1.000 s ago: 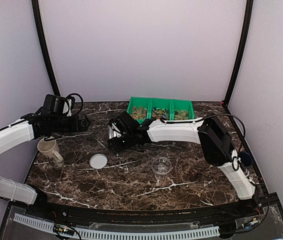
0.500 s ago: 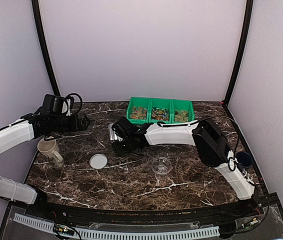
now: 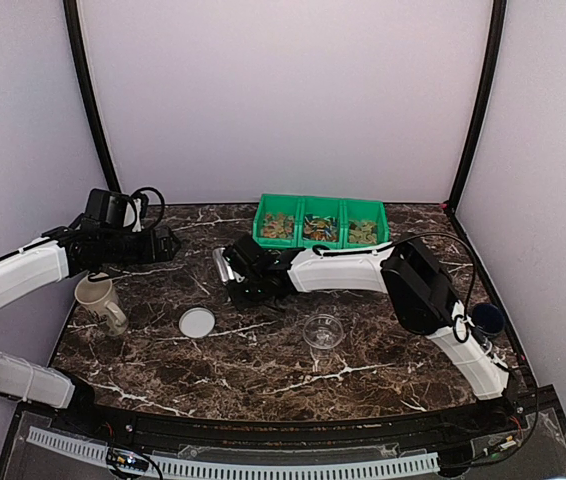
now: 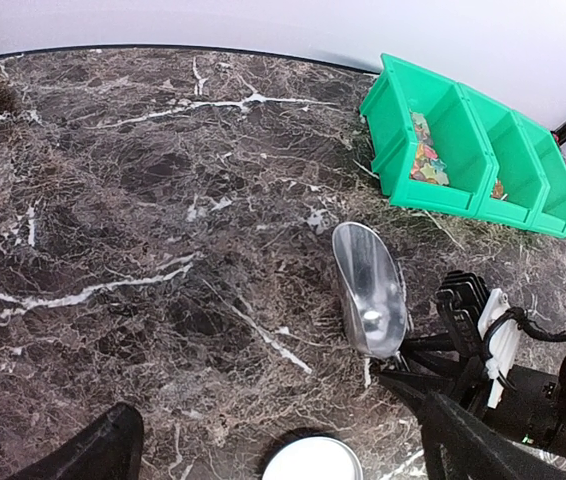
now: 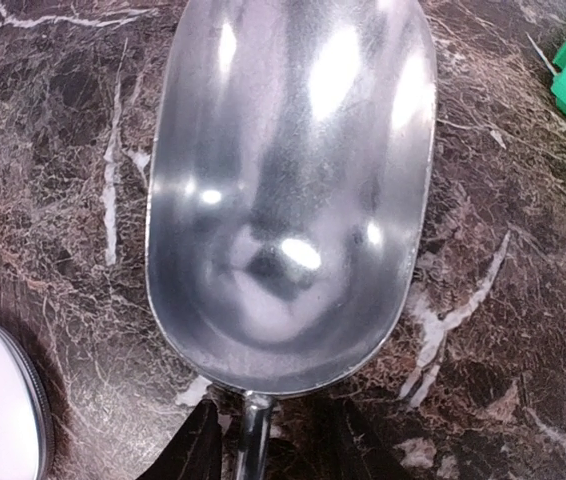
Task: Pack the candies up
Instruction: Pick up the spatula from the center of the board.
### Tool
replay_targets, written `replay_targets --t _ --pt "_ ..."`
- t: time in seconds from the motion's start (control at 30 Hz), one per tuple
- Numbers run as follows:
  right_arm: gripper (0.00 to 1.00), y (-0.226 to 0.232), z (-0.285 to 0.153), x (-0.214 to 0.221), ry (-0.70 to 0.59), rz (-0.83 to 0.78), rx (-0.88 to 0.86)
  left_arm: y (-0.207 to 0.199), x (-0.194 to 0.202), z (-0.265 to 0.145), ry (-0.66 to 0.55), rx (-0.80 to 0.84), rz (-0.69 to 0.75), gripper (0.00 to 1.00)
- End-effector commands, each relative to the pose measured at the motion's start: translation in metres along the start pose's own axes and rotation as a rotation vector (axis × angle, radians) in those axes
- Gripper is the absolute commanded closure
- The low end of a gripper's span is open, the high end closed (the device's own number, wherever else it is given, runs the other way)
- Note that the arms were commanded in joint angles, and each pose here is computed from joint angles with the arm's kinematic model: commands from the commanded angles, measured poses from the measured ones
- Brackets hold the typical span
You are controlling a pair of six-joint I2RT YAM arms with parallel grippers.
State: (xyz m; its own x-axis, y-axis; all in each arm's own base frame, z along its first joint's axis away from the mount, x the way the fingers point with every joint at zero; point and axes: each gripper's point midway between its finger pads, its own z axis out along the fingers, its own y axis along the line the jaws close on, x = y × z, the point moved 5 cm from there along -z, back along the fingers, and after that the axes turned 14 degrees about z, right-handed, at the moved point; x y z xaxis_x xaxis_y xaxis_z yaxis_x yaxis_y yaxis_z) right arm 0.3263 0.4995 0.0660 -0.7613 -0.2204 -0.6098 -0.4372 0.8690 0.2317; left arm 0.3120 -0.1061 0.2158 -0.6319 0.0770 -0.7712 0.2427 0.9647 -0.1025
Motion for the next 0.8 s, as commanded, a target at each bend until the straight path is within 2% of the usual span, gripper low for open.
replay_targets --t 0.0,0.33,0.57,0.77 --pt "0.68 0.008 0.006 -0.001 -0.022 -0.008 -0.023 0.002 0.003 0.003 -0.002 0.005 -0.013 0.01" --pt "0.99 0.012 -0.007 -0.013 -0.061 -0.034 -0.037 0.003 0.003 0.002 -0.003 0.008 -0.016 0.01" --pt "1.00 0.011 -0.036 -0.039 -0.136 -0.065 -0.027 0.003 0.002 0.002 -0.005 0.013 -0.017 0.01" --pt "1.00 -0.014 -0.070 -0.058 -0.186 -0.068 0.015 0.002 0.002 0.001 -0.006 0.019 -0.019 0.01"
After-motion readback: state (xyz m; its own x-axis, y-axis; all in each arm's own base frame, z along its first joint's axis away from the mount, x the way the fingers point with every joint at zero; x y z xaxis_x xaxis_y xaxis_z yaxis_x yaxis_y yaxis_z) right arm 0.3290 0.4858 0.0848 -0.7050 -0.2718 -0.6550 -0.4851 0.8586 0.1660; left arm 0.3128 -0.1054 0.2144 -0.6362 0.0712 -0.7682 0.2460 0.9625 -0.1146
